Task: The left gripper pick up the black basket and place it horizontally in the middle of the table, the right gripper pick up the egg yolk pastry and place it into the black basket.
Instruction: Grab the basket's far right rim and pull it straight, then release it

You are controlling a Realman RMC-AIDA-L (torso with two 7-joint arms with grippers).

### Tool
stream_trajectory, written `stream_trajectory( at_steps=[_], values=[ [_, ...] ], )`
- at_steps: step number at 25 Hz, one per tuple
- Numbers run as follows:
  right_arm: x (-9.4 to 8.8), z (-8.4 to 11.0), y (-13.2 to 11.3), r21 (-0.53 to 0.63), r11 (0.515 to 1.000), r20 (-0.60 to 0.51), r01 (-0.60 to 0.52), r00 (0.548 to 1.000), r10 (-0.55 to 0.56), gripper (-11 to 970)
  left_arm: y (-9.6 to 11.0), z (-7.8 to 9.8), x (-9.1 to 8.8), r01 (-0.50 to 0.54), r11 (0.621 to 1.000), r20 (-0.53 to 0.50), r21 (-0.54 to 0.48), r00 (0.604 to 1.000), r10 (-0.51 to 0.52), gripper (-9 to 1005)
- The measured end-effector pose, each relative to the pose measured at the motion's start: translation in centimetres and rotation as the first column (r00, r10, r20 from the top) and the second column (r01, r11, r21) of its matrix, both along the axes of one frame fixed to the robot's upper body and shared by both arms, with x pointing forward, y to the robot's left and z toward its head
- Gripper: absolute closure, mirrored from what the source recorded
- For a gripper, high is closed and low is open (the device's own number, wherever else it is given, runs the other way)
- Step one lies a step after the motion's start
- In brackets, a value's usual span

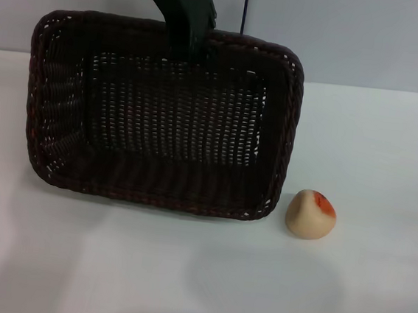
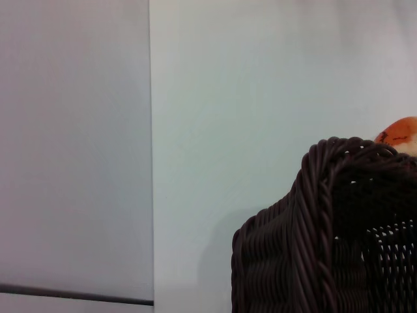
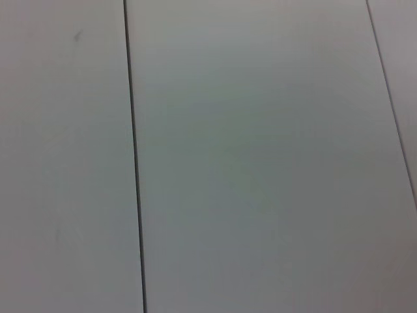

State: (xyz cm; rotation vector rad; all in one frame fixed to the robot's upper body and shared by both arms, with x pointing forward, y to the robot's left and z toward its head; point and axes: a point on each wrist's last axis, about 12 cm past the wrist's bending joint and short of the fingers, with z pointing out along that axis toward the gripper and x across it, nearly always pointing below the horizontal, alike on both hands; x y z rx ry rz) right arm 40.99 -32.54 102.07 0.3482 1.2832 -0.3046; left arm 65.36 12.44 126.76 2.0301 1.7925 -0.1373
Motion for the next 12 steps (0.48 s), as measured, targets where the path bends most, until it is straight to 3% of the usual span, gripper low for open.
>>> stream_trajectory(
  at_steps=[12],
  values=[
    [-0.11,-0.02,-0.02,-0.002,1.0,-0.001,0.0,1.0,0.0,396,-0.48,-0.04,-0.32,-0.009,1.0,-0.03,-0.019,0.999,0.009,782]
  ],
)
